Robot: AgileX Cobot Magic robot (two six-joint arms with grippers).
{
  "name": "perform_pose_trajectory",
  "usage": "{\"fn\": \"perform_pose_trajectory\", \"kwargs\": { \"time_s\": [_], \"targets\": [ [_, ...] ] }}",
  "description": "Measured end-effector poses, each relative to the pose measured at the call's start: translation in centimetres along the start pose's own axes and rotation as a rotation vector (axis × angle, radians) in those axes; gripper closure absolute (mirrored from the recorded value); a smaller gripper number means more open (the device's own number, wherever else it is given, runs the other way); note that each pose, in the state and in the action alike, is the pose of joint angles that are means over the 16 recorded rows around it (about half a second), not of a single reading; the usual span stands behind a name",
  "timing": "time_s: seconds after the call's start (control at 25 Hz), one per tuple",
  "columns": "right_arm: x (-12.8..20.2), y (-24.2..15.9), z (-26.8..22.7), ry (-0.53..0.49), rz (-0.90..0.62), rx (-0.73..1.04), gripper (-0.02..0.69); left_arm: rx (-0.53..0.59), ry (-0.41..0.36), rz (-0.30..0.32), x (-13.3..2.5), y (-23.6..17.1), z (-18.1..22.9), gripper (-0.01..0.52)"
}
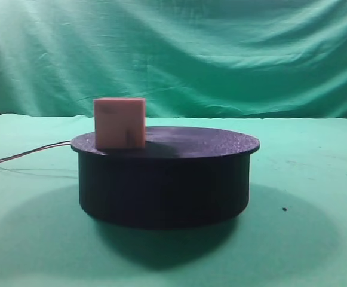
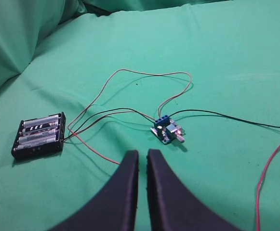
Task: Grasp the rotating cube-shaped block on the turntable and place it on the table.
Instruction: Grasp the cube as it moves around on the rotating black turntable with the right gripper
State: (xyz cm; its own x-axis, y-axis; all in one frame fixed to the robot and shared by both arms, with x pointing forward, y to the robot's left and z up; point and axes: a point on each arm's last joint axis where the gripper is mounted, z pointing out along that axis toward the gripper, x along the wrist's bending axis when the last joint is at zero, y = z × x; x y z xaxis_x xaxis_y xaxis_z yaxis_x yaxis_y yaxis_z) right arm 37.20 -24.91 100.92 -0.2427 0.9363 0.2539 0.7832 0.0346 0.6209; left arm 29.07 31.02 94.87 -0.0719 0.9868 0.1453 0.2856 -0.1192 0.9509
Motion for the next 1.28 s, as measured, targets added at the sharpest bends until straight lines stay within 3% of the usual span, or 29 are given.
{"fn": "perform_pose_trajectory", "kwargs": {
  "time_s": [0.28,0.4,0.52,0.84,0.96,1.12,1.28],
  "targets": [
    [3.5,2.4,2.5,0.109,-0.159,0.16,0.66,0.0,0.0,0.0,0.0,0.0,0.0,0.514],
    [5.8,3.2,3.6,0.16,-0.238,0.221,0.626,0.0,0.0,0.0,0.0,0.0,0.0,0.514],
    [8.0,3.8,4.6,0.199,-0.304,0.277,0.546,0.0,0.0,0.0,0.0,0.0,0.0,0.514],
    [11.6,4.2,7.7,0.228,-0.406,0.393,0.234,0.0,0.0,0.0,0.0,0.0,0.0,0.514],
    [11.9,4.2,9.0,0.216,-0.423,0.415,0.169,0.0,0.0,0.0,0.0,0.0,0.0,0.514],
    [11.9,4.1,10.5,0.191,-0.437,0.428,0.186,0.0,0.0,0.0,0.0,0.0,0.0,0.514],
    [11.7,4.5,11.1,0.162,-0.435,0.415,0.275,0.0,0.0,0.0,0.0,0.0,0.0,0.514]
  ]
}}
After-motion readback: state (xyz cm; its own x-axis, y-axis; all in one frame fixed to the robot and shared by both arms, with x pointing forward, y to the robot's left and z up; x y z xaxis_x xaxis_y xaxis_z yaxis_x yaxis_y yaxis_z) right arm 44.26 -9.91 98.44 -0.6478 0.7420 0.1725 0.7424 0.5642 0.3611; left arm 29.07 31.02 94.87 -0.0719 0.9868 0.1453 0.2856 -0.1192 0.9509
